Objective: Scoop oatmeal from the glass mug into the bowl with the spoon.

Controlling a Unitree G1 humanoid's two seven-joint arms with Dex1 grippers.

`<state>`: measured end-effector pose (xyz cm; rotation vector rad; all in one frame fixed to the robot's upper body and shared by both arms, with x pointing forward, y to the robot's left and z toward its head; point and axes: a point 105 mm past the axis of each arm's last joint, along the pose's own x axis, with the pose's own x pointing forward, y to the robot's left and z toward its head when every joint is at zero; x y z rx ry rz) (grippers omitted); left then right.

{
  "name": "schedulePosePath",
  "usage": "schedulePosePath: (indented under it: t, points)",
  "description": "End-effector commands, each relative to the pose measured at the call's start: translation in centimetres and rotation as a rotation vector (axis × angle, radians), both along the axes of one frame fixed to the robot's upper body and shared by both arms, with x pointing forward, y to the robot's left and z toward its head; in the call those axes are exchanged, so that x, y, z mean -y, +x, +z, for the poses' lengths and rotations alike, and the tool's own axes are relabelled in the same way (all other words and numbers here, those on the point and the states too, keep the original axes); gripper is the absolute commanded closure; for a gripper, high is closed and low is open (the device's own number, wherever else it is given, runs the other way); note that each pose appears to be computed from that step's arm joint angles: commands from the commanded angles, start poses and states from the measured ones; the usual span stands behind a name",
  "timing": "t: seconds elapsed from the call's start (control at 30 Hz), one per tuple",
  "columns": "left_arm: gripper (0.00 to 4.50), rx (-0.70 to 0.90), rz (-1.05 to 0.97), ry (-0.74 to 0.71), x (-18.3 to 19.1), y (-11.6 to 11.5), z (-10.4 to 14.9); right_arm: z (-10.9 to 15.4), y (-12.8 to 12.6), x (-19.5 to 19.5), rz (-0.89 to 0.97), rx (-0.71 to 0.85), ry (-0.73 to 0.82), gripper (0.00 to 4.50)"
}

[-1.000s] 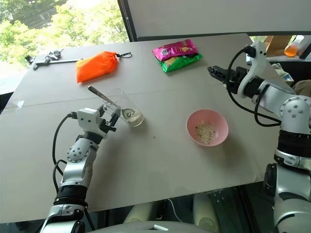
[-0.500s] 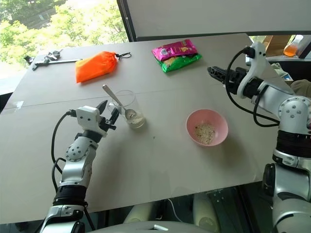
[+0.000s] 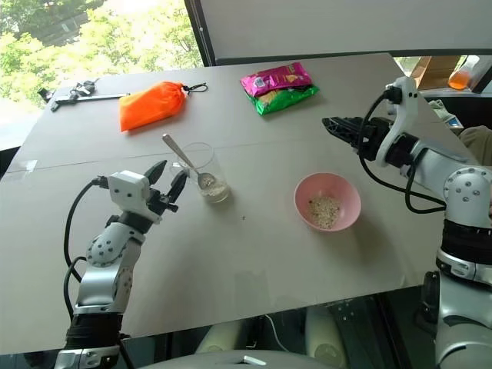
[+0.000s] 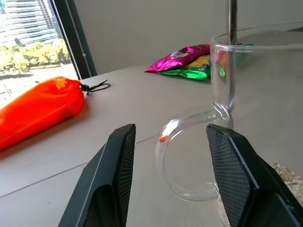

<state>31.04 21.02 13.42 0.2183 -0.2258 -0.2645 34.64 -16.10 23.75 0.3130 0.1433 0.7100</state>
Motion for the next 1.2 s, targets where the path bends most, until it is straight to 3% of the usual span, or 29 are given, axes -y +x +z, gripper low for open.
schedulePosePath:
  t: [0.03, 0.27, 0.53, 0.63, 0.77, 0.9, 1.07, 1.2]
  points:
    - [2.05, 0.035, 0.009, -0.005, -0.5, -0.7, 1.4, 1.6, -1.0, 0.0, 0.025, 0.071, -0.013, 0.86]
    - [2.05, 0.007, 0.018, -0.054, -1.0, -1.9, 1.3, 0.4, -2.5, 0.3, 0.079, 0.105, -0.061, 0.86]
    - [2.05, -0.155, -0.022, -0.1, -1.6, -6.0, -0.9, -5.2, -5.0, 5.8, -0.055, 0.098, -0.107, 0.86]
    - [2.05, -0.251, -0.024, -0.099, -1.3, -7.4, -2.7, -8.7, -7.4, 8.6, -0.088, 0.09, -0.196, 0.86]
    - [2.05, -0.347, -0.112, -0.099, -0.2, -8.8, -4.0, -10.6, -10.5, 10.6, -0.06, 0.118, -0.238, 0.86]
    - [2.05, -0.395, -0.195, -0.074, 0.9, -10.3, -5.0, -13.7, -13.6, 8.0, 0.081, 0.072, -0.283, 0.86]
    - [2.05, -0.422, -0.19, -0.028, 0.9, -11.7, -6.9, -14.7, -14.8, 2.6, 0.167, 0.094, -0.221, 0.86]
    - [2.05, -0.408, -0.202, -0.012, 1.2, -12.4, -7.4, -15.1, -15.0, 1.2, 0.185, 0.114, -0.222, 0.86]
